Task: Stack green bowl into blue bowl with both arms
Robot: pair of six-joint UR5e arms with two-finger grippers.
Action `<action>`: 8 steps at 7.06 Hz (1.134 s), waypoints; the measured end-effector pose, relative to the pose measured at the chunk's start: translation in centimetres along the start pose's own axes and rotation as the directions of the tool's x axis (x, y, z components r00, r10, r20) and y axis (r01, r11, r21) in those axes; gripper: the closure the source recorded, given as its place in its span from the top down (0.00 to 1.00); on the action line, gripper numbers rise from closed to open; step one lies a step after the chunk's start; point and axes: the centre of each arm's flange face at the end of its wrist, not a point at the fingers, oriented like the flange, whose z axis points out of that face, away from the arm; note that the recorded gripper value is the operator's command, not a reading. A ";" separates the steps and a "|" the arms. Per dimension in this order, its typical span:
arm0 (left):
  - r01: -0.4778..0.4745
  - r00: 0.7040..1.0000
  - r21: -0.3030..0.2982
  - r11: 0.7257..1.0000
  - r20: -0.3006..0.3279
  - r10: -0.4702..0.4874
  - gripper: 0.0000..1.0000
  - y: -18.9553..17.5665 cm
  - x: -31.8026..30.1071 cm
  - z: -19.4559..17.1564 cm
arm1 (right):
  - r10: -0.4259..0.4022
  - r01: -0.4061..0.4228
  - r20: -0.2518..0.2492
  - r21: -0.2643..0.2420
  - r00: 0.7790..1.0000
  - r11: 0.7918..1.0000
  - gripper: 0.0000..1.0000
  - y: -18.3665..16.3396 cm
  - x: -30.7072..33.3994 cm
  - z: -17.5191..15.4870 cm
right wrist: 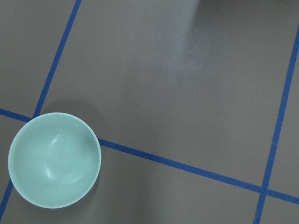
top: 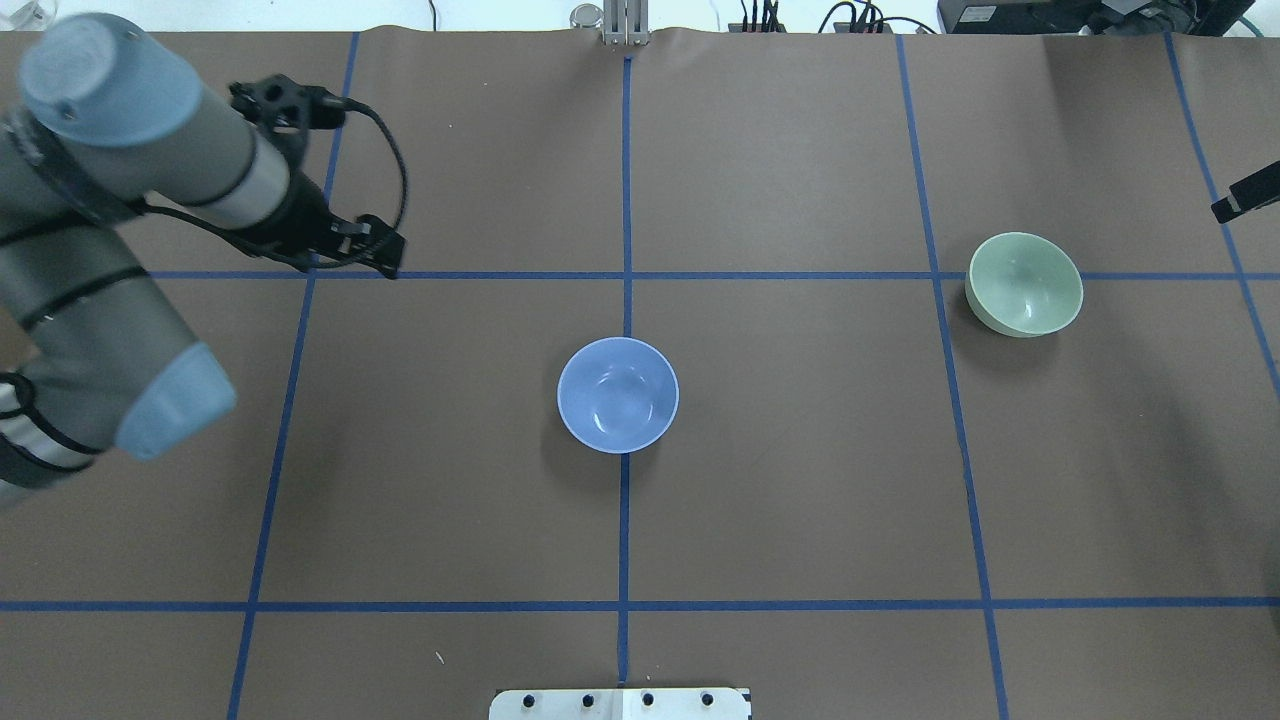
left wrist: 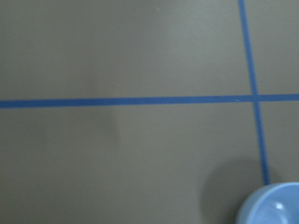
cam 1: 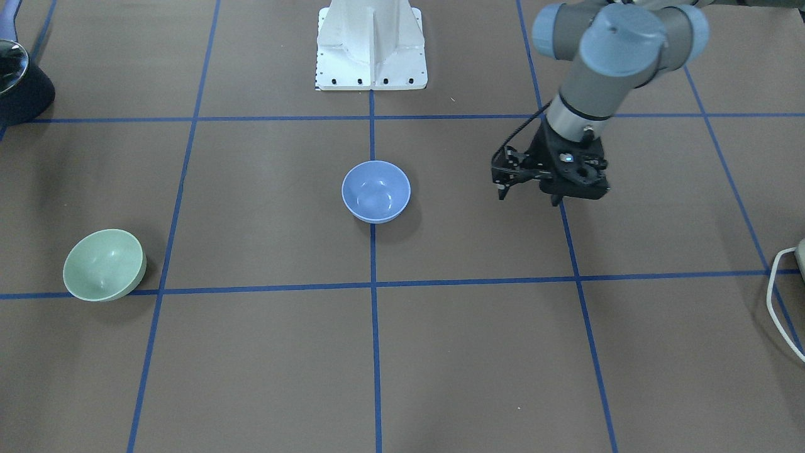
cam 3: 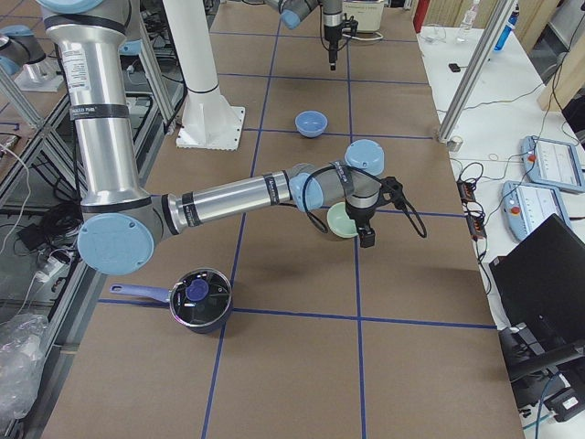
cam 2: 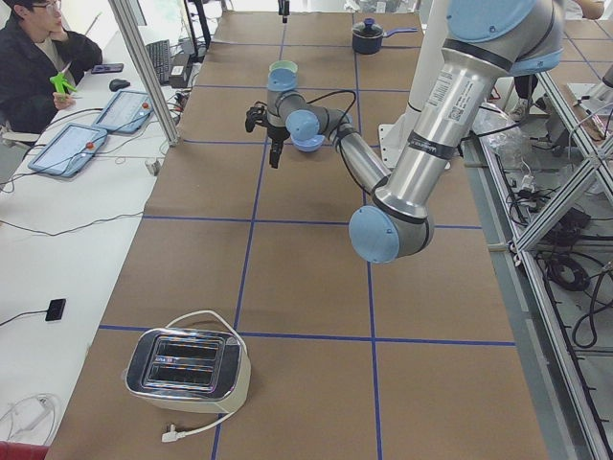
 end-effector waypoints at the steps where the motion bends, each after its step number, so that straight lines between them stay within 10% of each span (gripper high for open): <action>1: -0.035 0.999 -0.012 0.999 0.012 0.035 0.98 -1.0 -7.8 -2.5 | -0.018 0.018 0.008 0.007 1.000 1.000 1.00 -0.3 -1.5 0.8; 5: -0.166 0.984 -0.050 0.985 0.057 0.169 0.98 5.0 -40.3 -9.3 | -0.069 0.069 -0.004 0.007 0.998 0.998 0.99 -1.4 -7.0 5.5; 8: -0.205 0.976 -0.050 0.977 0.066 0.208 0.98 9.2 -48.5 -10.8 | -0.067 0.067 0.000 -0.053 0.998 0.996 0.90 -3.7 -8.3 10.0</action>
